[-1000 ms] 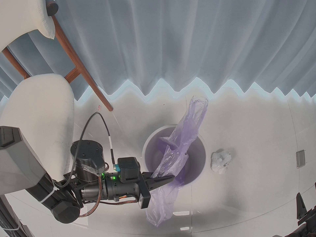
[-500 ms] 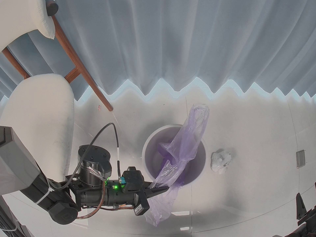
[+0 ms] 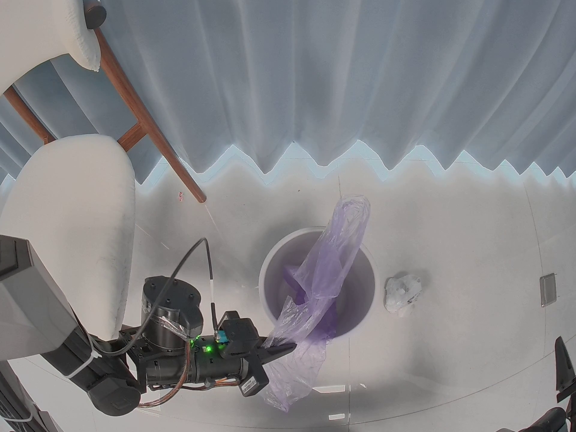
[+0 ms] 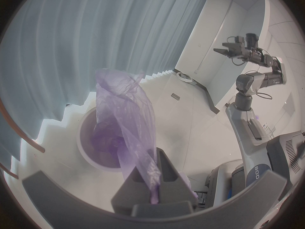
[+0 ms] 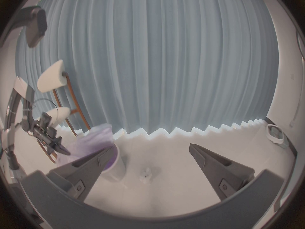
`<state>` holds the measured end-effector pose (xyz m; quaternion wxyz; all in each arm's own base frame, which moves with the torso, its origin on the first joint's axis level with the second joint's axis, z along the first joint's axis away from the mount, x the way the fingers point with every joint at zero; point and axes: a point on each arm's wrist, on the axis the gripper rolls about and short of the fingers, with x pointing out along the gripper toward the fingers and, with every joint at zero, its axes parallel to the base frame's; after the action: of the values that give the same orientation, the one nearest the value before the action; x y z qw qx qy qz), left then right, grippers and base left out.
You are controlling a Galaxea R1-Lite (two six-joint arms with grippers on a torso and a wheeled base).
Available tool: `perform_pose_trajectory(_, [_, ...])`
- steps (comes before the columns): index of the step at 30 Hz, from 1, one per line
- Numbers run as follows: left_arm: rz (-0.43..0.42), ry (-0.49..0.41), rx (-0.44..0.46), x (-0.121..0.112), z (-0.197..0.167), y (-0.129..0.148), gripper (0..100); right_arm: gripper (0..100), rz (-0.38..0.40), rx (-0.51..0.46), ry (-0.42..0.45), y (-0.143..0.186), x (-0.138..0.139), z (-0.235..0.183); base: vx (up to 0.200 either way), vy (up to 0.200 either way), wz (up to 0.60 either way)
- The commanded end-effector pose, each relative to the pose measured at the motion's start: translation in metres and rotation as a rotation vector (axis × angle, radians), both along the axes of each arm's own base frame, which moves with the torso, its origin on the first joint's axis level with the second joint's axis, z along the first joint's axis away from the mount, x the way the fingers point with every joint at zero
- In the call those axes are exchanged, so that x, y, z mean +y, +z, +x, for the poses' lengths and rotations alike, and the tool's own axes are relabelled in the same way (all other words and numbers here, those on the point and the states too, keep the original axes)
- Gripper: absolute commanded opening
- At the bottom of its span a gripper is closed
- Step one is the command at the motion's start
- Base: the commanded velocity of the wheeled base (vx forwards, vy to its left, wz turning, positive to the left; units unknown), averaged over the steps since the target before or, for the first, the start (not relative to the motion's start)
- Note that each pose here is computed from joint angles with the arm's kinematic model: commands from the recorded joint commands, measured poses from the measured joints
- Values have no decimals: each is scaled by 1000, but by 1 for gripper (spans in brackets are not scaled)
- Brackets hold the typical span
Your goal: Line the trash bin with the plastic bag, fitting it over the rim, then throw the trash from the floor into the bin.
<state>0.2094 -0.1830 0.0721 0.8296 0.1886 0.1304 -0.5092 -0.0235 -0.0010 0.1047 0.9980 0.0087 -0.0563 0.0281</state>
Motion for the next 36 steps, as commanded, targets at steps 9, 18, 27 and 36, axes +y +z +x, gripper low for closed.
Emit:
perform_pose_trajectory(9, [0, 13, -30, -18, -5, -2, 0, 100, 684, 470, 218, 82, 30, 100, 0, 0, 0])
perform_pose_trajectory(18, [-9, 11, -18, -29, -11, -4, 0, 100, 803, 780, 166, 87, 53, 151, 0, 0, 0])
perform_pose_trajectory(27, [-11, -13, 2, -45, -23, -8, 0, 100, 775, 866, 193, 77, 74, 184, 0, 0, 0])
perform_pose_trajectory(36, [-4, -24, 10, -48, -26, -10, 0, 100, 731, 830, 216, 64, 91, 221, 0, 0, 0])
